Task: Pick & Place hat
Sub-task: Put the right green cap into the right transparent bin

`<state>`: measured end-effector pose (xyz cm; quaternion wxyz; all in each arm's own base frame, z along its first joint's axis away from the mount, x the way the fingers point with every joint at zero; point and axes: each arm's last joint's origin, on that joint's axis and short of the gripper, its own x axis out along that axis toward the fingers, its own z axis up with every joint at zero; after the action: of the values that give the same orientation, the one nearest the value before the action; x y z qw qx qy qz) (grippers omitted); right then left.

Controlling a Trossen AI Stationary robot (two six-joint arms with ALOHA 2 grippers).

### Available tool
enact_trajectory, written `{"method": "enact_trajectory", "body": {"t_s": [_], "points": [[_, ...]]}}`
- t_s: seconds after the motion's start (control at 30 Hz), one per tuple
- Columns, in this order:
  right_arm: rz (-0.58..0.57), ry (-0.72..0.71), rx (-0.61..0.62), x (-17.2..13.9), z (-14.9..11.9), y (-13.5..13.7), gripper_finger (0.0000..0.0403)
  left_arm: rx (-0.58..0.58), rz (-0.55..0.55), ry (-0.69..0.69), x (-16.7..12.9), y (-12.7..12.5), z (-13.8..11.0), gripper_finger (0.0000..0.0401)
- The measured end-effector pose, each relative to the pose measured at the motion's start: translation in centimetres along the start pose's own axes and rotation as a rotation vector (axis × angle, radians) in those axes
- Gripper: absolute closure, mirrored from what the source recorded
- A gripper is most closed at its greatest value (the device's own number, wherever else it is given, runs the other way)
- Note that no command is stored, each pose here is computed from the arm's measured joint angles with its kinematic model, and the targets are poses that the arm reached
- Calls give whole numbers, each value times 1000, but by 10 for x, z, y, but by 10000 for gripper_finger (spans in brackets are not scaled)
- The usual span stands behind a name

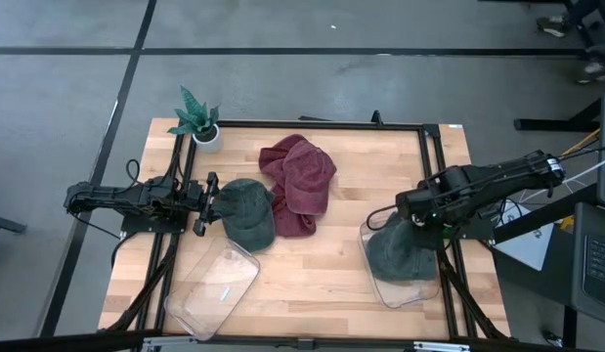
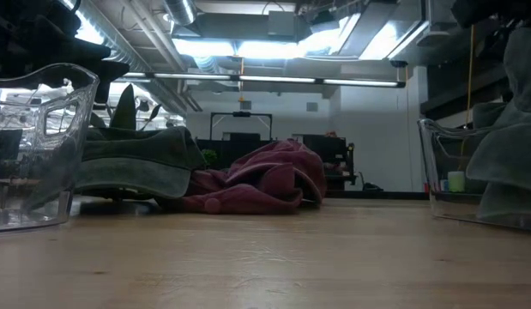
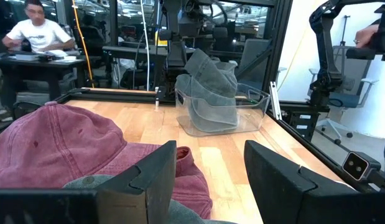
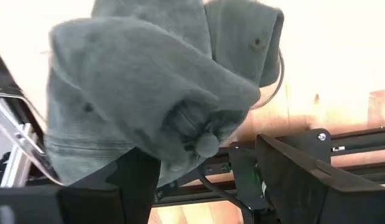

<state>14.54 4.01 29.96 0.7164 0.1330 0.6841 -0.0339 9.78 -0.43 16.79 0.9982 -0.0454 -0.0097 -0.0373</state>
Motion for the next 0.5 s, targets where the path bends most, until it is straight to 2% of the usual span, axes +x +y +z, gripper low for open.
{"method": "enact_trajectory", "body": {"t_s": [0.27,0.5], "points": [[16,-100,-9,-25,3,4,144,0,0,0,0,0,0,216],[-56,-211,20,-38,6,3,143,0,0,0,0,0,0,216]]}}
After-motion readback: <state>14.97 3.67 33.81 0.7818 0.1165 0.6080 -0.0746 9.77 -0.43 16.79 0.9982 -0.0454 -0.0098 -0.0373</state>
